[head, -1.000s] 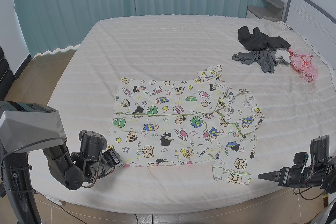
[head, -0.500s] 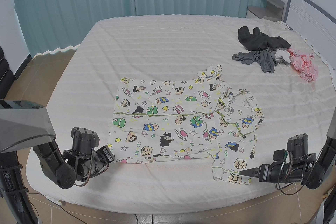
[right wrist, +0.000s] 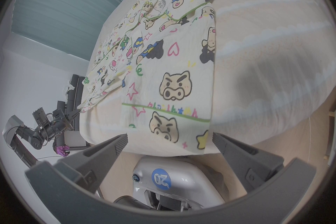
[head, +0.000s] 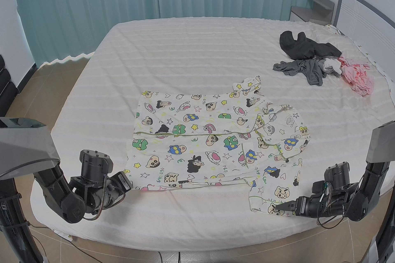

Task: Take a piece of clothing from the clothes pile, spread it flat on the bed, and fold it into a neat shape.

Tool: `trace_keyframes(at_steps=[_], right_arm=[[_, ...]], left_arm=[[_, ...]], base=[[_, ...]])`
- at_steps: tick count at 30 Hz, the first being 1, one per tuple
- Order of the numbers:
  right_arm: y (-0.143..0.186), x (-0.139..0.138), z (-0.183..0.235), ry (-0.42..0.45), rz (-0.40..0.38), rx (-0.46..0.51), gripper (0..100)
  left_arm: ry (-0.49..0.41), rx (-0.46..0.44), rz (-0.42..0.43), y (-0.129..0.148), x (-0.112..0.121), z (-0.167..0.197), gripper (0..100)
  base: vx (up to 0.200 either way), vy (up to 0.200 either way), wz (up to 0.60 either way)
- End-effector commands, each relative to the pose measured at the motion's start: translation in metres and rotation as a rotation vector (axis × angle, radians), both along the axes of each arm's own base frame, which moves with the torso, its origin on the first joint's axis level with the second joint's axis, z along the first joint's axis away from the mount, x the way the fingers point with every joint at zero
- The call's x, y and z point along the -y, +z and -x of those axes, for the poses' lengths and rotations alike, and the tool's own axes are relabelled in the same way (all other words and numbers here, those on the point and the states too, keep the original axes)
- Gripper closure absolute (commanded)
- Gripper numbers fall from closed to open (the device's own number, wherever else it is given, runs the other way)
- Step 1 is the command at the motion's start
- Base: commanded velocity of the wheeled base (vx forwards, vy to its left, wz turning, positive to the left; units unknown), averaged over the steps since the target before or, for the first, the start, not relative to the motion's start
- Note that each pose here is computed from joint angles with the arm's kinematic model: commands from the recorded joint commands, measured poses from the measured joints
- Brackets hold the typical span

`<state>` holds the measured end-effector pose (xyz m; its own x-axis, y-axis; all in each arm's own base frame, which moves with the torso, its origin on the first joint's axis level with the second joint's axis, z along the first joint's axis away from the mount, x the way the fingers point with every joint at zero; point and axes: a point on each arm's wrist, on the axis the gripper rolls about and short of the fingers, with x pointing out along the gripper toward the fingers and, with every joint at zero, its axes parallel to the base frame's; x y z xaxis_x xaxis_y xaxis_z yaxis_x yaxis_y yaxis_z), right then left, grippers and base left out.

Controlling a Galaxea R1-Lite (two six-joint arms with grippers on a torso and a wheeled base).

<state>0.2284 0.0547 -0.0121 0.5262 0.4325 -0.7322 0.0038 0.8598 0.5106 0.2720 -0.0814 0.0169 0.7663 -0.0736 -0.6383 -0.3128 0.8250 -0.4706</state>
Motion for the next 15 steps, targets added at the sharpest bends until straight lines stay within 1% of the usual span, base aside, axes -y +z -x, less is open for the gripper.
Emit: trace_keyframes(at_steps=[1,4,10,11,15], right_arm=[[-0.01,-0.002,-0.009,0.001,0.005,-0.013,0],[-0.01,-0.007,-0.019,0.009,0.003,0.004,0],[-0.012,-0.014,-0.027,0.026,0.009,0.005,0],[-0.012,-0.016,-0.028,0.024,0.016,0.004,100],[-0.013,-0.014,-0.025,0.003,0.052,-0.009,100]], left_arm=[[0.001,0.005,0.003,0.001,0.0,0.0,100],[0.0,0.005,0.001,0.001,0.0,0.0,100],[0.001,0.0,0.0,0.0,0.0,-0.001,100],[0.001,0.0,0.0,0.0,0.0,-0.001,100],[-0.001,-0.003,-0.001,-0.001,0.0,0.0,100]], base=[[0.0,0.0,0.0],[0.0,0.0,0.0],[0.0,0.0,0.0],[0.0,0.0,0.0],[0.0,0.0,0.0]])
